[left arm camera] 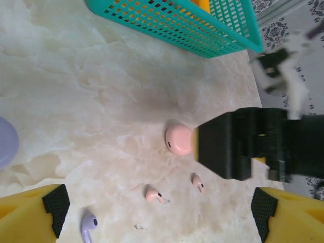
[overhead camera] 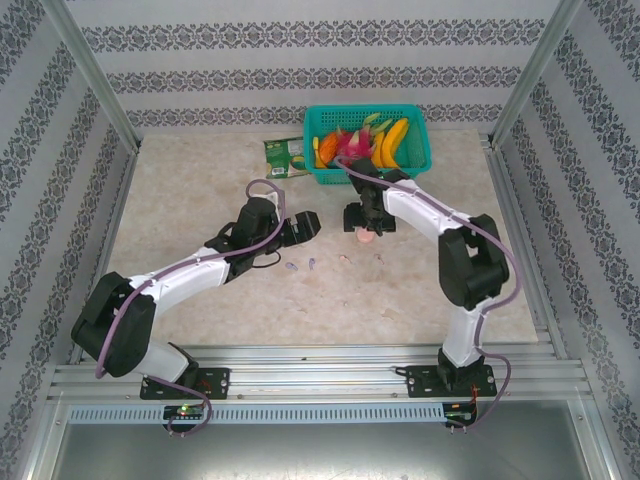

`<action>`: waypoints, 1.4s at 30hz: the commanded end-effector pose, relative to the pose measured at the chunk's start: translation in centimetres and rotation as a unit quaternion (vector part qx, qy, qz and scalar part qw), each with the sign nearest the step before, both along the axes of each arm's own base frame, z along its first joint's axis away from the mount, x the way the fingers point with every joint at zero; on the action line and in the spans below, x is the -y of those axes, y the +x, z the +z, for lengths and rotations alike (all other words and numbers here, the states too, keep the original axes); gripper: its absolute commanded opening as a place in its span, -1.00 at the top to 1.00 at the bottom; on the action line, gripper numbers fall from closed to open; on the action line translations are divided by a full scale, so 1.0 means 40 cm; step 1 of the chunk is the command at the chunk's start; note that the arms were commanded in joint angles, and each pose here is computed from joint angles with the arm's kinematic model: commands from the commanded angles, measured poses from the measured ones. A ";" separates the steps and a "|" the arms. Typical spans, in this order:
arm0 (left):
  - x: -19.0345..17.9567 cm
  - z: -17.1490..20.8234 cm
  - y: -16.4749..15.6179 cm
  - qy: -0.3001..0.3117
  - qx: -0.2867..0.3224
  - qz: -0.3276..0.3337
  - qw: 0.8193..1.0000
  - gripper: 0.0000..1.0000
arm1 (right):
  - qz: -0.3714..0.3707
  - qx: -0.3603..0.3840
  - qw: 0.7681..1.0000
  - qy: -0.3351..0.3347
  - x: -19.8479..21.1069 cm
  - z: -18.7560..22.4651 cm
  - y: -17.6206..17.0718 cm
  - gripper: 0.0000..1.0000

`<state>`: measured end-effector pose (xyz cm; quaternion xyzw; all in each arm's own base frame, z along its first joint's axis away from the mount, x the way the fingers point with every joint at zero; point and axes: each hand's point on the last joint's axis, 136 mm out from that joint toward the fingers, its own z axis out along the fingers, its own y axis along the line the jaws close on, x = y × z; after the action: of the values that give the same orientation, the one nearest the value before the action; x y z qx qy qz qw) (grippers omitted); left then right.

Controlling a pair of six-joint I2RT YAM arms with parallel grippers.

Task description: Insert the wireless bluetooth earbuds into the charging case

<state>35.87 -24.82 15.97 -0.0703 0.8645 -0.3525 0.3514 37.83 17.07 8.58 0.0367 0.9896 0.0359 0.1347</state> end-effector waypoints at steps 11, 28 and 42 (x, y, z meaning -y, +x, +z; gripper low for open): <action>-0.027 0.036 0.051 0.003 0.004 0.030 1.000 -1.00 | -0.247 -0.015 0.957 0.149 -0.036 -0.032 0.001 -0.59; -0.043 0.040 0.045 0.004 0.005 0.032 0.999 -1.00 | -0.289 -0.043 0.947 0.136 -0.013 -0.112 -0.011 -0.60; -0.055 0.040 0.042 0.001 0.006 0.039 0.999 -1.00 | -0.302 -0.055 0.942 0.139 -0.013 -0.127 0.039 -0.59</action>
<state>37.43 -23.38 16.59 -0.0933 0.8652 -0.3377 0.3588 38.78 17.53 3.17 0.3468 0.9256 0.1269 0.0831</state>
